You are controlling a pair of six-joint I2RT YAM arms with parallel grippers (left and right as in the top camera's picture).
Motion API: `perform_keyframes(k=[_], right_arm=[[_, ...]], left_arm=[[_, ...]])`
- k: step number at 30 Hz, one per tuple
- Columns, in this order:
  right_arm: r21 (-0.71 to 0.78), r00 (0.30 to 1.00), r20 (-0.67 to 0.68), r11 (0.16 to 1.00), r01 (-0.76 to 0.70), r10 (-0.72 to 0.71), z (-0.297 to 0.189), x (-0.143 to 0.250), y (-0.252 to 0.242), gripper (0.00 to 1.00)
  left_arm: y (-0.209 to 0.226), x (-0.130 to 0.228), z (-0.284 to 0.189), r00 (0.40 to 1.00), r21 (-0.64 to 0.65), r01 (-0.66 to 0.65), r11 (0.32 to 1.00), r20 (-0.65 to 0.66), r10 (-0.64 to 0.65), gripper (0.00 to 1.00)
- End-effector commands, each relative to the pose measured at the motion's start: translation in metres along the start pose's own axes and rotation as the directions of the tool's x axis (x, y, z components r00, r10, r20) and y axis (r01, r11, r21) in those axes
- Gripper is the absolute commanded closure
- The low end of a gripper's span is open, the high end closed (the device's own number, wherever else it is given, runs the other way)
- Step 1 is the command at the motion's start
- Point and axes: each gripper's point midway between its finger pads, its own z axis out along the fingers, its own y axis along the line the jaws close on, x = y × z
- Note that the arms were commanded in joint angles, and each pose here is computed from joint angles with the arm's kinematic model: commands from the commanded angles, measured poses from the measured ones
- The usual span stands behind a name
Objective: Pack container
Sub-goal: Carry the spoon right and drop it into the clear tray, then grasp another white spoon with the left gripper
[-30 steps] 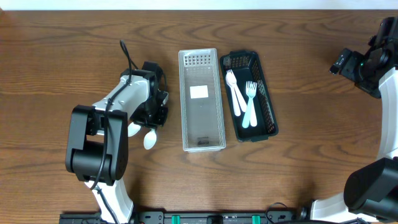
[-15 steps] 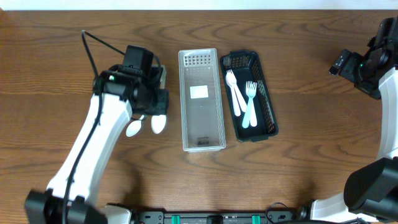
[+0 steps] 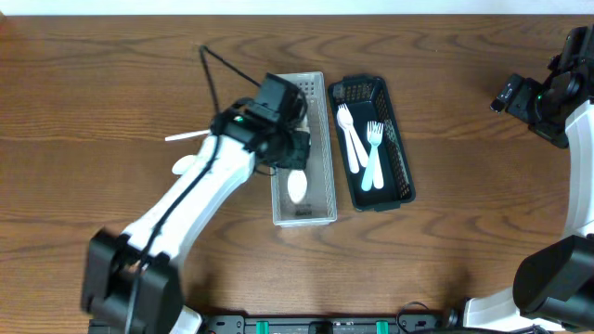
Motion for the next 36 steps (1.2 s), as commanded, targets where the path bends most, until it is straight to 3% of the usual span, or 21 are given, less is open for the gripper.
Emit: perform_keyframes(k=[1,4,8,11,15,18,20,31,33,36], right_arm=[[0.0,1.0,-0.013,1.0,-0.016,0.016,0.003,0.003,0.0,0.01],[0.0,1.0,-0.014,1.0,-0.016,0.016,0.003,0.003,0.0,0.01],[0.0,1.0,-0.015,1.0,-0.016,0.016,0.003,0.003,0.0,0.01],[0.0,1.0,-0.017,1.0,-0.015,0.015,0.003,0.004,0.0,0.01],[0.001,1.0,-0.018,1.0,-0.015,0.015,0.003,0.004,-0.001,0.01],[-0.001,1.0,-0.022,1.0,-0.015,0.015,0.003,0.005,0.0,0.01],[0.001,1.0,-0.027,1.0,-0.015,0.015,0.003,0.006,-0.001,0.01],[0.006,0.999,-0.031,1.0,-0.015,0.015,0.003,0.007,-0.002,0.01],[0.006,0.999,-0.031,1.0,-0.015,0.015,0.003,0.007,-0.002,0.01],[0.006,0.999,-0.03,1.0,-0.015,0.015,0.003,0.007,-0.002,0.01]], left_arm=[[0.007,-0.003,0.005,1.0,-0.01,0.028,1.0,-0.011,-0.028,0.52],[0.024,-0.013,-0.015,0.999,-0.027,0.037,0.999,0.022,-0.036,0.3],[0.082,-0.013,-0.045,0.999,-0.216,0.012,0.976,0.035,-0.004,0.19],[0.123,0.003,-0.05,0.995,-0.32,-0.095,0.943,-0.067,0.078,0.19],[0.158,0.02,-0.035,0.972,-0.322,-0.204,0.924,-0.178,0.153,0.2],[0.178,0.028,-0.022,0.954,-0.308,-0.251,0.918,-0.24,0.18,0.33],[0.19,0.031,-0.015,0.95,-0.304,-0.247,0.92,-0.264,0.168,0.37],[0.22,0.052,0.031,0.922,-0.276,-0.208,0.938,-0.377,0.094,0.36],[0.221,0.057,0.038,0.914,-0.263,-0.204,0.943,-0.397,0.087,0.38],[0.223,0.065,0.048,0.9,-0.252,-0.201,0.947,-0.429,0.077,0.5]])
